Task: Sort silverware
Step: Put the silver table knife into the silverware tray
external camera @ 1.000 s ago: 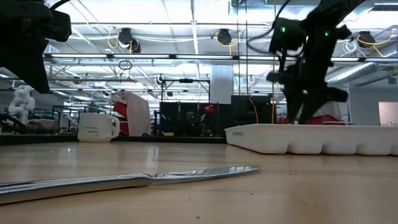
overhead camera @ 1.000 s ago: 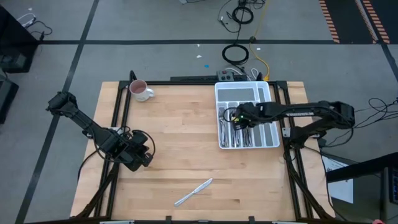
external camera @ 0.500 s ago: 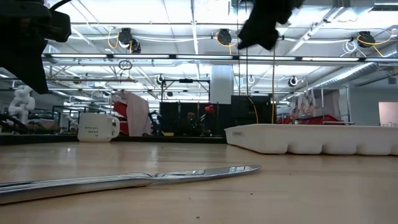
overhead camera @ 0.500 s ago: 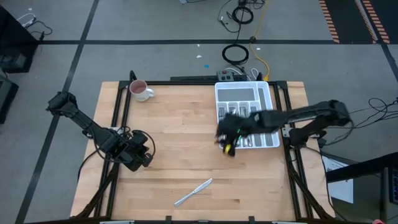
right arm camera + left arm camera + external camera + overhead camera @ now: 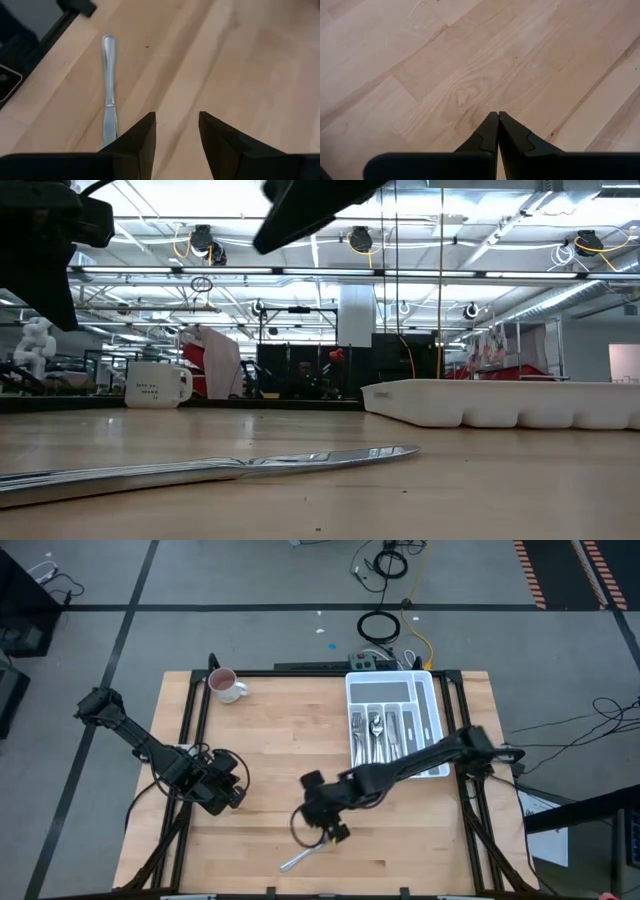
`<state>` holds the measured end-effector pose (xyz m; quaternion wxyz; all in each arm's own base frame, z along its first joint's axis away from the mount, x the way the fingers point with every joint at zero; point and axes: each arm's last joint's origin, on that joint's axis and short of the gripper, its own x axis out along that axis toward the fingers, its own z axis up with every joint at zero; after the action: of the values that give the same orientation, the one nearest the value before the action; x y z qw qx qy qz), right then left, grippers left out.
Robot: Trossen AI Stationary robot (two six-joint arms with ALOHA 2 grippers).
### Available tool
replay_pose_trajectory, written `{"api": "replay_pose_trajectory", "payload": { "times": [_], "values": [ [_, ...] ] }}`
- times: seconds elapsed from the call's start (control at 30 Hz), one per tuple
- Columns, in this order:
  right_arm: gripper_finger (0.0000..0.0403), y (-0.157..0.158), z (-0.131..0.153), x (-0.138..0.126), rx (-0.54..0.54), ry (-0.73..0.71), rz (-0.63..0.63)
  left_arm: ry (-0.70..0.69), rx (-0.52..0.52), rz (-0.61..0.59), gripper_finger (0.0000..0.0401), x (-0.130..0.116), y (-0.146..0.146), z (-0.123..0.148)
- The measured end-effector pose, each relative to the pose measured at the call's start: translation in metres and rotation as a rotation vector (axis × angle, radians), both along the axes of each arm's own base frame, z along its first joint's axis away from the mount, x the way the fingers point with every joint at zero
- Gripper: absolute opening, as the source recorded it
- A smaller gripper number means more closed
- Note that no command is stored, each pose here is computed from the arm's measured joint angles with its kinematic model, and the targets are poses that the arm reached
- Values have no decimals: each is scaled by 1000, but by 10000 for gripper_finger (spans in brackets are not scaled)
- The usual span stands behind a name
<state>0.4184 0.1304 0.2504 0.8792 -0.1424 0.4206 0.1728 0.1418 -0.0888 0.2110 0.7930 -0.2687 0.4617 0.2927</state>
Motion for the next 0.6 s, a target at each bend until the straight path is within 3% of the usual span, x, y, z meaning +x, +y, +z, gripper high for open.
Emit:
{"api": "replay_pose_trajectory", "payload": {
  "times": [0.43, 0.6],
  "values": [
    [139, 55, -29, 40, -44, 92, 194, 4, 15, -24, 15, 0, 0, 0],
    [139, 69, -60, 39, -91, 176, 246, -1, 19, -22, 15, 0, 0, 0]
  ]
}}
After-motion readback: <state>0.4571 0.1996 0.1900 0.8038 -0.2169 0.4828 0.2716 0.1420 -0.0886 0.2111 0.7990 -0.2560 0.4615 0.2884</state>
